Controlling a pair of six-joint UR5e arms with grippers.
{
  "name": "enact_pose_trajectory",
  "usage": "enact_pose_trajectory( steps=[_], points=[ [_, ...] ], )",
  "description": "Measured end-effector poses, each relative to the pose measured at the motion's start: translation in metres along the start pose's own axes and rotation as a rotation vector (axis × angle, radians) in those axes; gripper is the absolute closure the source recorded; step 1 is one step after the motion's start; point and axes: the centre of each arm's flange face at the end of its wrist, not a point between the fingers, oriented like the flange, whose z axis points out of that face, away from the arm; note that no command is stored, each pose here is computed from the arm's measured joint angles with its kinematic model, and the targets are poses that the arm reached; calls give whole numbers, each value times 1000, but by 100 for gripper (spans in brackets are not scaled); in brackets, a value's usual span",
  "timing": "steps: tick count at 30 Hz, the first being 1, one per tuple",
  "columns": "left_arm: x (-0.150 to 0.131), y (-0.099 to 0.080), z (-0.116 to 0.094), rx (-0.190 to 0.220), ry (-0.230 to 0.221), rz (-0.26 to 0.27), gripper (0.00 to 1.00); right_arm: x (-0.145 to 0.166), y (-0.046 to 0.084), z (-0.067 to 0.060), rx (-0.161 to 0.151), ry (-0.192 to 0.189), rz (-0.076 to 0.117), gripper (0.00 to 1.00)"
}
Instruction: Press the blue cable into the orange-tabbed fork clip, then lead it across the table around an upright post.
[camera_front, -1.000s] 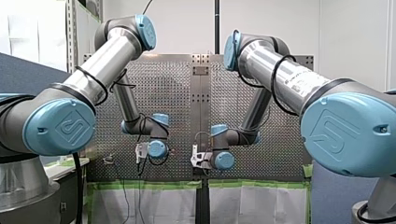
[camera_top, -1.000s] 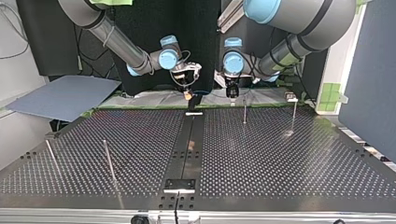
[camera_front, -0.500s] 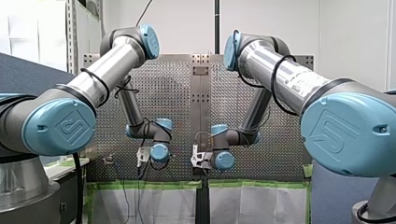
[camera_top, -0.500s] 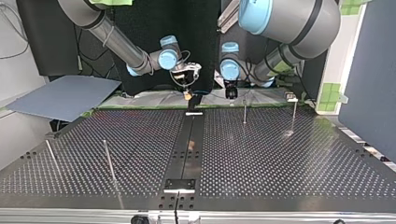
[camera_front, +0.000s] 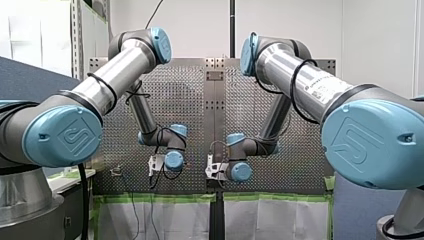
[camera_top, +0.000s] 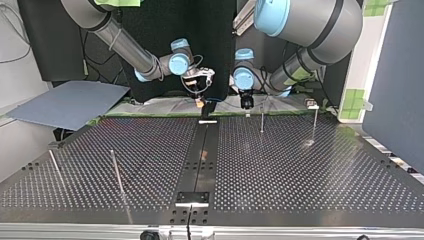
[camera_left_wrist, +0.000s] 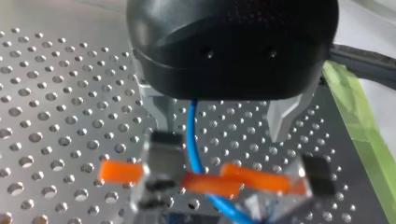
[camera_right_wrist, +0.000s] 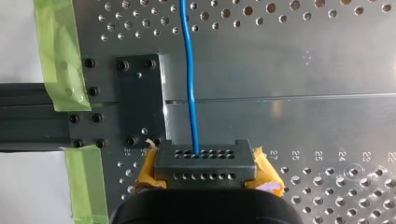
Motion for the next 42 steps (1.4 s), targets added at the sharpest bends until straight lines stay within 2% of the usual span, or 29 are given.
enact_pose_trajectory(
  steps=[7,8,9,10,11,12,13,14,16,27,36,42],
  points=[
    [0,-7,-3,24,-5,26,0,0,3,0,-3,-3,1,100],
    [0,-8,-4,28,-6,28,11,0,4,0,-4,-3,1,100],
    [0,-9,-4,29,-7,28,11,0,4,0,-5,-3,1,100],
    [0,-10,-4,29,-8,27,38,1,6,1,-6,-3,2,100],
    [0,-10,-5,26,-9,24,57,1,7,1,-9,-4,3,100],
    [0,-10,-5,22,-10,21,57,1,9,1,-11,-3,4,100],
    [0,-11,-6,17,-11,19,74,1,11,2,-13,-3,4,100],
    [0,-11,-6,11,-13,16,96,2,13,2,-16,-3,5,100],
    [0,-11,-7,-1,-15,12,100,2,16,2,-20,-4,6,100],
    [0,-5,-10,-91,-22,5,100,2,23,3,-31,-9,8,100],
    [2,-10,-17,-88,-8,19,100,3,24,2,-35,-17,5,100],
    [-2,-19,-28,-85,5,40,100,20,29,3,-69,-16,-18,100]
  ],
)
